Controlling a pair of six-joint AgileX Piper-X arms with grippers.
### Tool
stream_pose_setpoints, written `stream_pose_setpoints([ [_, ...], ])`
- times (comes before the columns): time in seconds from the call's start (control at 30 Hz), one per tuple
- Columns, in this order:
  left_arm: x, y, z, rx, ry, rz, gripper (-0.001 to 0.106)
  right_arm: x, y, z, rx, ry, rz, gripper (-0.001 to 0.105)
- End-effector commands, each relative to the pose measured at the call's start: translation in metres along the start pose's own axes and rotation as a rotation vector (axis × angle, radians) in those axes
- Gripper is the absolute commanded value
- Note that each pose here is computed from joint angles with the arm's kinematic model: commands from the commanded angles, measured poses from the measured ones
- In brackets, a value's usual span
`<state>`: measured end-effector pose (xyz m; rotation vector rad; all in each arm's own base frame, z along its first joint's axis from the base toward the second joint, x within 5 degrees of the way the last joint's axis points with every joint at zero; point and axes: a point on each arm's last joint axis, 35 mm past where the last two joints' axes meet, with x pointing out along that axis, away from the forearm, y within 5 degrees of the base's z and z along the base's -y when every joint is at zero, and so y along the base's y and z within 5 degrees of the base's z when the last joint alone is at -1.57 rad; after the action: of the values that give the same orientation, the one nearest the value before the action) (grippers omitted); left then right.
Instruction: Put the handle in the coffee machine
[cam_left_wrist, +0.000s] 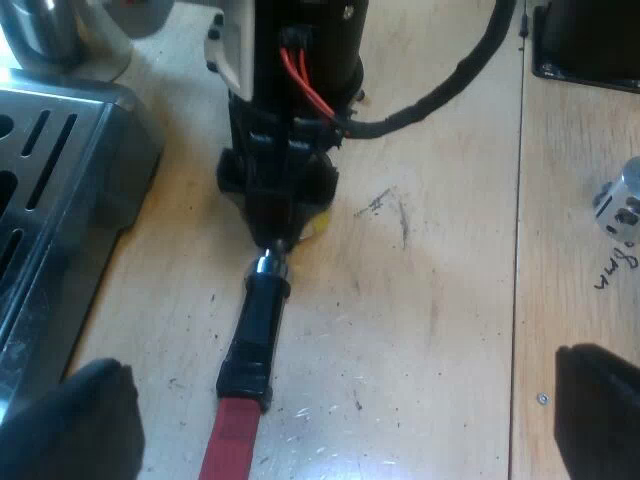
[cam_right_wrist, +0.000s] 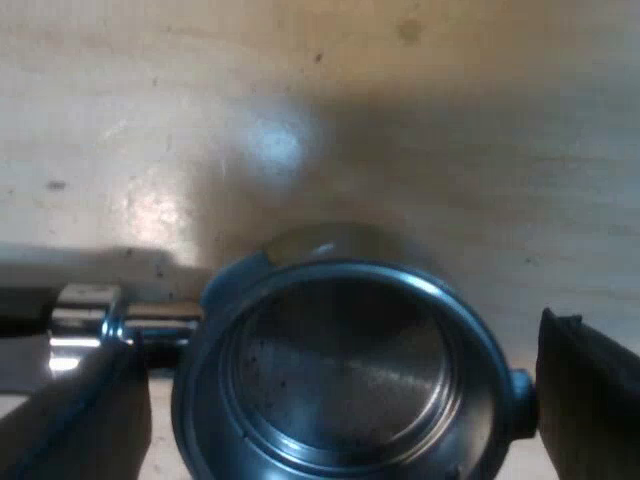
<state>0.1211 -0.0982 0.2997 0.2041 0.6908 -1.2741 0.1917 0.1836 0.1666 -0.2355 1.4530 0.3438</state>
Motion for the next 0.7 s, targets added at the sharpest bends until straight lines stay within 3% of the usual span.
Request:
stream_pose_setpoints([
  [0.03,-0.001,-0.0016,0.0019,-0.002,-0.008,-0.01,0.085,0.0022,-0.0006,0.0003,-0.021,0.014,0.006,0.079],
  [0.27,-0.001,-0.0016,0.0019,-0.002,-0.008,-0.01,0.085,0.0053,-0.0002,0.0004,-0.053,0.026,0.012,0.079],
  [0.7,-0.001,-0.0016,0.0019,0.0,-0.008,-0.01,0.085,0.0085,-0.0081,0.004,-0.016,0.038,0.022,0.079],
])
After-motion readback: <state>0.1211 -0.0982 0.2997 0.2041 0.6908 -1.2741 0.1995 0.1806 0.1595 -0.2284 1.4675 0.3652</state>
